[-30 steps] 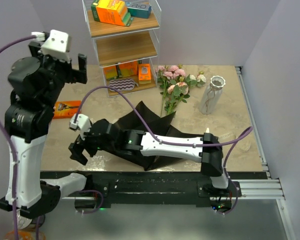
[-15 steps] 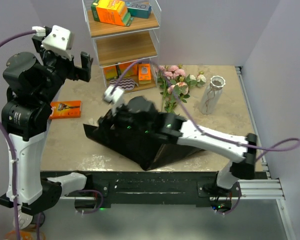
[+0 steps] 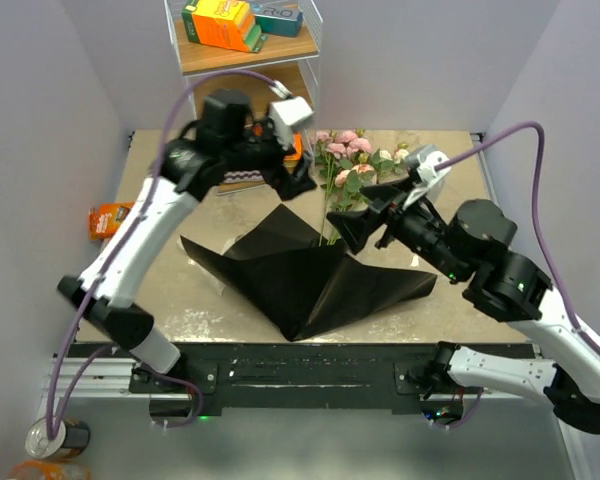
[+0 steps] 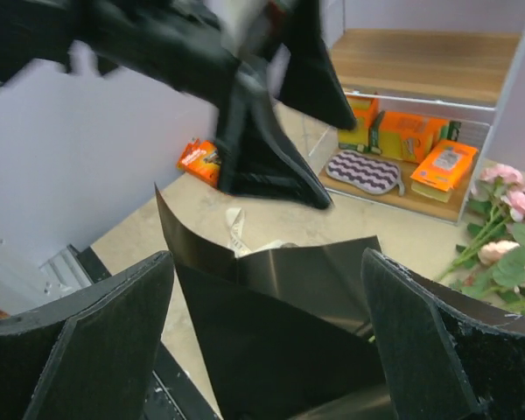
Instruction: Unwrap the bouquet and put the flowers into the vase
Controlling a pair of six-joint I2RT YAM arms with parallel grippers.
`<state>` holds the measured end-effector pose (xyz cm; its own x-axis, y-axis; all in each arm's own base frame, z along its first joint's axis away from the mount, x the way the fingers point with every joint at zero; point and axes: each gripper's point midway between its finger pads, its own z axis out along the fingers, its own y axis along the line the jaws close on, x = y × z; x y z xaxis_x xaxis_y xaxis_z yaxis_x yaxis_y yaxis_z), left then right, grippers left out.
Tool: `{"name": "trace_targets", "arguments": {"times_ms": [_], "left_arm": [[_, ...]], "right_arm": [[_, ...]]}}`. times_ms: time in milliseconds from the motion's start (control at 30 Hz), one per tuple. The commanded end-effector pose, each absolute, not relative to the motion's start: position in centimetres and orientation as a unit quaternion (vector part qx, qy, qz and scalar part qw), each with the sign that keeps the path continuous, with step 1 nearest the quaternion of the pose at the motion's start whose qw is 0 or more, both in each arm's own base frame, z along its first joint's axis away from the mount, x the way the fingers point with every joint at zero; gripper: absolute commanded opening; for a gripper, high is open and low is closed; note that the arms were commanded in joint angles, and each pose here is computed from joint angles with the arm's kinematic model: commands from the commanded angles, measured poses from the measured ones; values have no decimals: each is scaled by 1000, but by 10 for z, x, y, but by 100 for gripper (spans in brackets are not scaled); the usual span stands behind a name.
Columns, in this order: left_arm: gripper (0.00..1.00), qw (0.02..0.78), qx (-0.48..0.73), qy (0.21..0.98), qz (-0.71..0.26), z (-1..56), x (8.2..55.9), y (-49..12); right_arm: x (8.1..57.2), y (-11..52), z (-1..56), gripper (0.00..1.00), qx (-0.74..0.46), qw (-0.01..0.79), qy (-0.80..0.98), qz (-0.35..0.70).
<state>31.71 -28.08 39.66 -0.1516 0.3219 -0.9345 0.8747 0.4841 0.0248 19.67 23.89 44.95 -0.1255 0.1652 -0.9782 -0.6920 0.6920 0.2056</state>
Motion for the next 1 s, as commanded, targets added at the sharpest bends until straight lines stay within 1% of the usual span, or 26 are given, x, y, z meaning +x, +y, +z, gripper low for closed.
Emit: {"name": "trace_targets", "arguments": {"times_ms": [0,67,100,167,200,300,400,700,833,867,967], "left_arm": [[100,386,476,736,-288,306,312,-330],[99,354,510,734,-276,272,301,-359],[99,335,515,747,-255,245,309,-369],[99,319,523,749,-253,229,306,-383],[99,320,522,753,-241,220,312,-386],[99,334,520,762,-193,204,325,-388],[99,328,519,771,-170,189,327,-386],[99,312,535,776,-119,148,327,-372],[99,297,544,776,-120,139,322,-369],[99,295,550,772,-123,138,320,-370],[85,293,555,768,-124,137,318,-368]], "right_arm": [[190,213,423,91,-165,622,694,323],[183,206,419,91,-155,620,691,338],[180,205,419,91,-152,619,690,343],[177,200,420,91,-145,619,688,350],[175,198,418,91,-145,617,691,348],[172,191,421,90,-143,619,690,347],[170,188,424,90,-144,622,687,347],[166,186,427,90,-149,624,682,352],[166,186,425,89,-149,623,684,350],[167,188,424,88,-149,622,685,349],[167,189,424,87,-151,621,684,352]]}}
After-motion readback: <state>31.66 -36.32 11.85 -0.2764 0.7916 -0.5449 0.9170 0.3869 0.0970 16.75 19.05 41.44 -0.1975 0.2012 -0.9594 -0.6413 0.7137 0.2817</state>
